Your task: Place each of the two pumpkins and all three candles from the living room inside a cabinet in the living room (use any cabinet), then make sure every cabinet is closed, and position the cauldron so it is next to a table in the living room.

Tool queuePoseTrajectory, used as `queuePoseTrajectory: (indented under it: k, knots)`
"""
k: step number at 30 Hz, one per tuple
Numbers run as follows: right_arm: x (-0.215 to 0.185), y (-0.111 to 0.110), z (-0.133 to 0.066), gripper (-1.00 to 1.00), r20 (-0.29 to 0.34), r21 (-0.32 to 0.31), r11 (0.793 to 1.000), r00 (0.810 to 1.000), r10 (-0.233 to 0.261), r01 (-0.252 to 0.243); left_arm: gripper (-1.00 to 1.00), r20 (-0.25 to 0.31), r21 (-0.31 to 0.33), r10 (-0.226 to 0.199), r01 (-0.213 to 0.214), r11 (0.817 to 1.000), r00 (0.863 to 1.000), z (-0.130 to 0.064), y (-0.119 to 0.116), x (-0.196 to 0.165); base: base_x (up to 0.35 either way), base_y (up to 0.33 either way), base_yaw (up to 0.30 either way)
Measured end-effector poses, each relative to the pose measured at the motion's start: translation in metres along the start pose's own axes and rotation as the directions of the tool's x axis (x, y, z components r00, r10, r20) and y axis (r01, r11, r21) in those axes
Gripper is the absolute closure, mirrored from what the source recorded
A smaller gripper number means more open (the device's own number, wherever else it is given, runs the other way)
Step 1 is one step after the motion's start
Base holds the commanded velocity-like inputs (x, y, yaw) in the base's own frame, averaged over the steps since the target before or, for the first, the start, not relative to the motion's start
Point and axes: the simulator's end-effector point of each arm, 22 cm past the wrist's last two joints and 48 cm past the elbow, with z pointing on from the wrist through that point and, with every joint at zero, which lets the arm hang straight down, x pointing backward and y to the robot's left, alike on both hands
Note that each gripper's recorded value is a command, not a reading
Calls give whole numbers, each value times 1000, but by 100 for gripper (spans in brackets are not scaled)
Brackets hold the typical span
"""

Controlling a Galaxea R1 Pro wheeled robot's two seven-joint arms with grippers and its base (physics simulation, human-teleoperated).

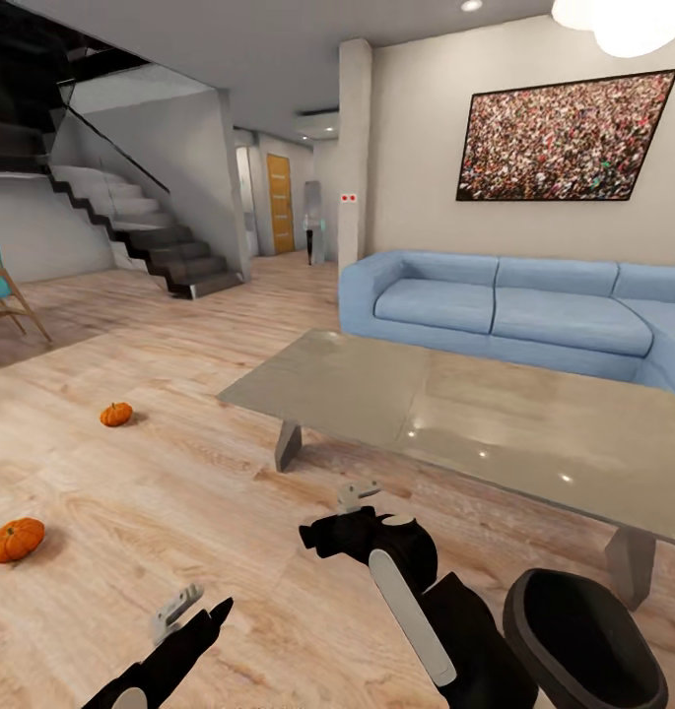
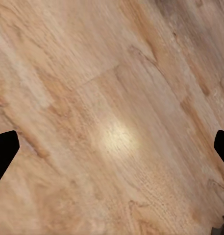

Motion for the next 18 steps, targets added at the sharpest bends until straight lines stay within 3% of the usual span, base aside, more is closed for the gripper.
queuePoseTrajectory:
  k: [18]
  knots:
    - [-25, 6, -24, -100, 80, -18, 1000, 997, -5, 7, -100, -11, -19, -5, 4, 1000, 1000, 3, 6, 4, 0, 0, 296]
